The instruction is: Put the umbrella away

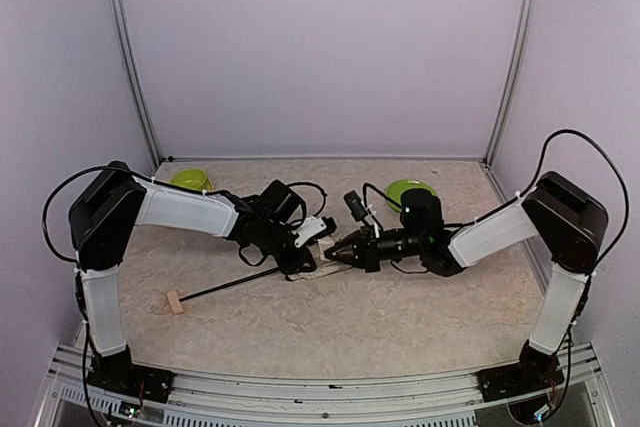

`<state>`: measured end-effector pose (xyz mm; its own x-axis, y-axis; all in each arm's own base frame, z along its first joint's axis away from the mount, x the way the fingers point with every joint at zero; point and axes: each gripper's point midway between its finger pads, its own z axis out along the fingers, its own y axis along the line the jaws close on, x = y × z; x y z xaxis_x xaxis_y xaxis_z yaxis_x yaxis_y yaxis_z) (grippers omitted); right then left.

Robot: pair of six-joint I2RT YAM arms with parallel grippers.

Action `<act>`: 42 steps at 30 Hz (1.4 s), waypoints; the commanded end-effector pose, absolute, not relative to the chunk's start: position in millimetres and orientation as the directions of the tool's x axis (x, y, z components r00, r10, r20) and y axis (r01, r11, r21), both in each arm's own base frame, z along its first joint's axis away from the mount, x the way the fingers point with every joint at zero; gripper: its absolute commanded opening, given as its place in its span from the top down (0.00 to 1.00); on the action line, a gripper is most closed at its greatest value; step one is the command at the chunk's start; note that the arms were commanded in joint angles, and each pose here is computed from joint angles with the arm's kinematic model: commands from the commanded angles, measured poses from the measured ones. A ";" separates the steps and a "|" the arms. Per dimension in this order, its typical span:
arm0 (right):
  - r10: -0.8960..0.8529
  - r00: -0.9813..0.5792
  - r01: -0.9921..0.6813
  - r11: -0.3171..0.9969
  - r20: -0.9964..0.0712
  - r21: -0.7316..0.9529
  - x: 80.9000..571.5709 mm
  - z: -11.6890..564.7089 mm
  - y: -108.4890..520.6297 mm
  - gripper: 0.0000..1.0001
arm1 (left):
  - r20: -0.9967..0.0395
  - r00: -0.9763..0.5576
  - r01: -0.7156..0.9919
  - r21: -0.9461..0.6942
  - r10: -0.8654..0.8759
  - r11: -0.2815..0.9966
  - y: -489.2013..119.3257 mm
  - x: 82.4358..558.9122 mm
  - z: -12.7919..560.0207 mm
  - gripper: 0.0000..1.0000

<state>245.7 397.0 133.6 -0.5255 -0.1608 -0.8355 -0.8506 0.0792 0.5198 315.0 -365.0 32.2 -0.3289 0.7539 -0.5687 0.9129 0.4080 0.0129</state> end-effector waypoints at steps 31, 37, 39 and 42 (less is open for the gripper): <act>-0.449 -0.555 -0.807 0.085 -0.700 0.585 248.9 84.0 343.5 1.00 | -0.894 -0.124 0.695 0.232 0.431 0.680 -322.4 398.2 234.6 1.00; -0.425 -0.478 -0.748 -0.262 -0.769 0.610 182.1 160.4 351.1 1.00 | -0.776 -0.227 0.670 0.315 0.589 0.673 -312.6 414.7 166.5 1.00; -0.379 -0.439 -0.739 -0.364 -0.815 0.567 174.0 196.7 351.2 1.00 | -0.737 -0.237 0.692 0.329 0.633 0.642 -314.6 406.9 143.7 1.00; -0.293 -0.359 -0.787 -0.416 -0.886 0.456 177.9 244.6 351.1 1.00 | -0.669 -0.212 0.734 0.372 0.712 0.568 -324.1 388.5 115.9 1.00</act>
<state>193.6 354.9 165.8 -0.4715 -0.4128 -0.7793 -0.7823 -0.2120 0.5857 400.6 -314.2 124.5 -0.2725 0.6384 -0.7199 0.7196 0.6318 0.2879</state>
